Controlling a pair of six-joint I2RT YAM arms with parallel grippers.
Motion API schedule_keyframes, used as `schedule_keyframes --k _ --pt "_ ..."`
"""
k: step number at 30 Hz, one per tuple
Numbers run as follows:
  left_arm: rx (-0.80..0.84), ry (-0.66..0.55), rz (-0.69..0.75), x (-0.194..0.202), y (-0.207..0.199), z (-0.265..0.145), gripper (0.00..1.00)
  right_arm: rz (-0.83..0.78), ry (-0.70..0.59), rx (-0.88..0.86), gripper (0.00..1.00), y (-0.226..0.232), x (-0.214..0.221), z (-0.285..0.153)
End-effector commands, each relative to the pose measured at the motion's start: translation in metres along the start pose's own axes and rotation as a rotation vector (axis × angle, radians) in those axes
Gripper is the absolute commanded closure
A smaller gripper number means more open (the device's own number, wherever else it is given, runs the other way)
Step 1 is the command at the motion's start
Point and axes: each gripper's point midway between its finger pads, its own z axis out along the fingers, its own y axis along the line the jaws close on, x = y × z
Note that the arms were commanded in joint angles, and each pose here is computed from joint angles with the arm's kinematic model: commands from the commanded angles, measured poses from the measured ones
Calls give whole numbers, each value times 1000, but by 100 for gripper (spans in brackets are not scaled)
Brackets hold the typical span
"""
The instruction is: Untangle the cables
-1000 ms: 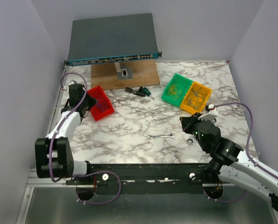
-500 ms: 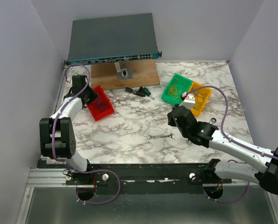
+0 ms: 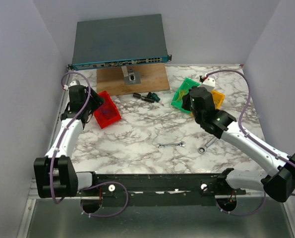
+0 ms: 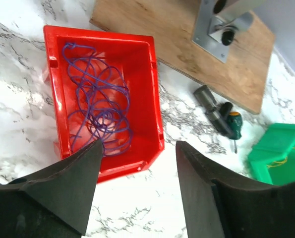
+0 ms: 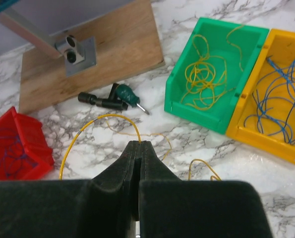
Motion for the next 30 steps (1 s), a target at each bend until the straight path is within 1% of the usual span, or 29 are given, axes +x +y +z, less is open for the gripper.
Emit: schedule_keyframes --k 1,2,3,4,8,14,16,21,24,27,30 --pt "136 -21 24 3 -27 -29 31 -17 -20 6 99 0 -26 15" --pt "169 -36 31 4 -33 -38 24 -17 -27 18 99 -3 -32 19" --pt "203 -48 40 6 -40 -46 10 -19 -32 30 99 -4 -35 23" --pt "247 -54 57 13 -50 -56 2 -22 -35 39 99 -5 -38 27" --pt "358 -74 82 27 -67 -85 1 -27 -34 80 99 -12 -46 46" --pt "512 -56 211 71 -89 -112 1 -45 -43 189 99 -36 -54 74" --pt "546 -60 243 84 -87 -114 1 -60 -45 195 99 -42 -57 83" --pt "638 -104 275 102 -85 -119 2 -97 -46 248 99 -54 -66 104" --pt "653 -120 300 110 -79 -117 1 -138 -40 288 99 -61 -66 116" --pt "665 -142 325 113 -75 -116 1 -140 -42 339 99 -74 -70 119" --pt "680 -168 350 114 -73 -115 1 -133 -51 333 99 -79 -76 119"
